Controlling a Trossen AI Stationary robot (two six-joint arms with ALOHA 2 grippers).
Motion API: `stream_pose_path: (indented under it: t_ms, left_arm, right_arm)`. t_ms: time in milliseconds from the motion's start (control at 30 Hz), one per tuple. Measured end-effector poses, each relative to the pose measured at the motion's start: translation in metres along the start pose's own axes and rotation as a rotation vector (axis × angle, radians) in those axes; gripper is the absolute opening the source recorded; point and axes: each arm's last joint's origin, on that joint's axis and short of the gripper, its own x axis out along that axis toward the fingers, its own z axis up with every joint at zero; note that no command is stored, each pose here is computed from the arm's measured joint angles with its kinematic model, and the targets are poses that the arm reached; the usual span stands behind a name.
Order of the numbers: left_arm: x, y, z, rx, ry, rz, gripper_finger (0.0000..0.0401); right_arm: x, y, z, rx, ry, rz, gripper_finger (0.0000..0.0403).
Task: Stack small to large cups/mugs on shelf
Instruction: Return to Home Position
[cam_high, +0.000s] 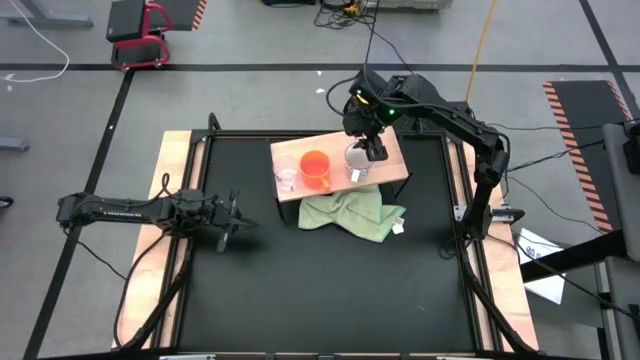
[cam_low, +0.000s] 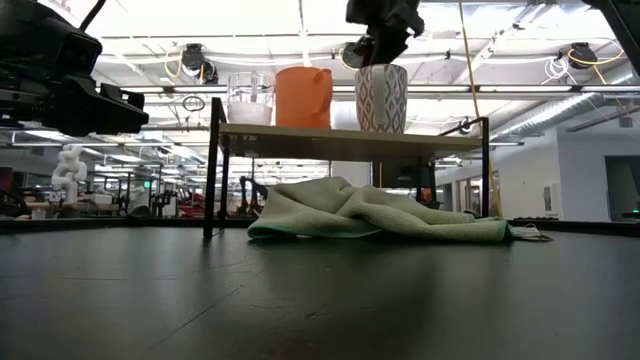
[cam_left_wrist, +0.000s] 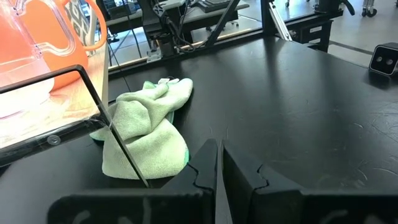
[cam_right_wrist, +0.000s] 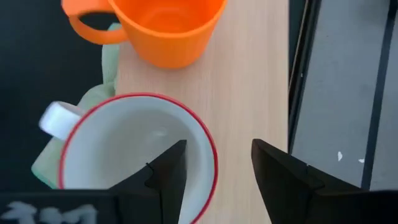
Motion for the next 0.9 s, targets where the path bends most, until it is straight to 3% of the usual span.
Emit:
stream_pose_path:
  t_ms: [233,533,900]
  left_arm:
    - [0.000,0.000,0.000,0.000,0.000,0.000,0.0026]
    - [0.000,0.000,0.001,0.002,-0.006,0.002,0.0026]
    - [0.000,0.000,0.001,-0.002,-0.007,0.002,0.0026]
  right_arm:
    - [-0.011,0.006,0.000,0.042,0.023,0.021,0.0170]
    - [-0.017,0.026,0.009,-0.033,0.030,0.050,0.0165]
    - [-0.017,0.032,0.014,-0.070,0.056,0.021,0.0035]
